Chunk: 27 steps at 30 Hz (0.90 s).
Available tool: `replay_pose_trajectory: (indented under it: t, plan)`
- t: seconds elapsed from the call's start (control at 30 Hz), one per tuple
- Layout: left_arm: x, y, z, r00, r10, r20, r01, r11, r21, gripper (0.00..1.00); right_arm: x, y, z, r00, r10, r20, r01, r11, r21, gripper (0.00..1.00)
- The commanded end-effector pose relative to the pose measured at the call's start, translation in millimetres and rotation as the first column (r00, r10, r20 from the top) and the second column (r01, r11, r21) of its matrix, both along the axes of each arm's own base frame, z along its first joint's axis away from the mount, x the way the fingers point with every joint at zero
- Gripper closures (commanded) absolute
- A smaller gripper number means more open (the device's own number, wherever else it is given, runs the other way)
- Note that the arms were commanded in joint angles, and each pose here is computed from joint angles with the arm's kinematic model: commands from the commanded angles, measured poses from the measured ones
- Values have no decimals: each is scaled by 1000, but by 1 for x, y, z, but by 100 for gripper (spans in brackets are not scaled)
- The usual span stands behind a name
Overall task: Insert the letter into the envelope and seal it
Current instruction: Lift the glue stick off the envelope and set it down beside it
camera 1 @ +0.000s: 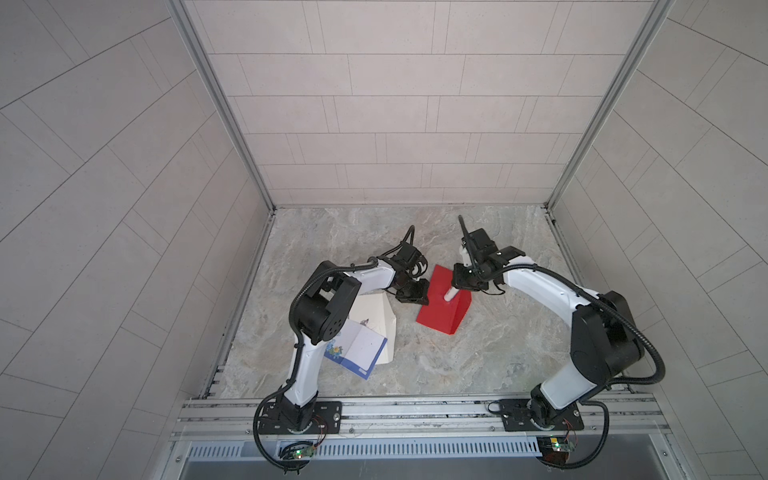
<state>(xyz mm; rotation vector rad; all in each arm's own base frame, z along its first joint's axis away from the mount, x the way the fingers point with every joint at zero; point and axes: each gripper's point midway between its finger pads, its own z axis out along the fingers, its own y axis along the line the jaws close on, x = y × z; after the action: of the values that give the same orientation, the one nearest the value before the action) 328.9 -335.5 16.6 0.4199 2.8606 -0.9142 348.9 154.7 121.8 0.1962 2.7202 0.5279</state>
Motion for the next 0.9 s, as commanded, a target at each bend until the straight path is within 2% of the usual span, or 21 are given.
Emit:
replay_pose_trajectory:
  t: [0.0, 0.1, 0.2, 0.33, 0.5, 0.7, 0.87]
  plan:
    - [-2, 16, -3, 1000, 22, 0, -22, 998, 58, 100, 5, -15, 40, 997, -60, 48, 51, 984, 170, 100]
    - [-1, 18, -5, 999, 32, -5, -32, 998, 61, 100, -6, -63, 37, 986, -169, -1, 168, 980, 103, 100]
    - [0, 18, -5, 999, 38, -6, -37, 998, 60, 100, -28, -96, 17, 964, -234, -122, 242, 969, 48, 100]
    - [1, 17, -6, 999, 38, 0, -38, 998, 58, 100, -59, -92, -7, 949, -152, -277, 173, 983, 53, 100]
    - [1, 16, -6, 999, 36, -3, -36, 998, 53, 100, -83, -76, -34, 920, -58, -389, 117, 985, 130, 100]
    - [1, 13, -5, 1000, 28, -7, -27, 999, 39, 100, -65, -79, -62, 891, -109, -440, 163, 983, 87, 100]
    - [0, 14, -4, 1000, 23, 0, -23, 999, 42, 100, -39, -75, -91, 879, -158, -450, 231, 966, 112, 100]
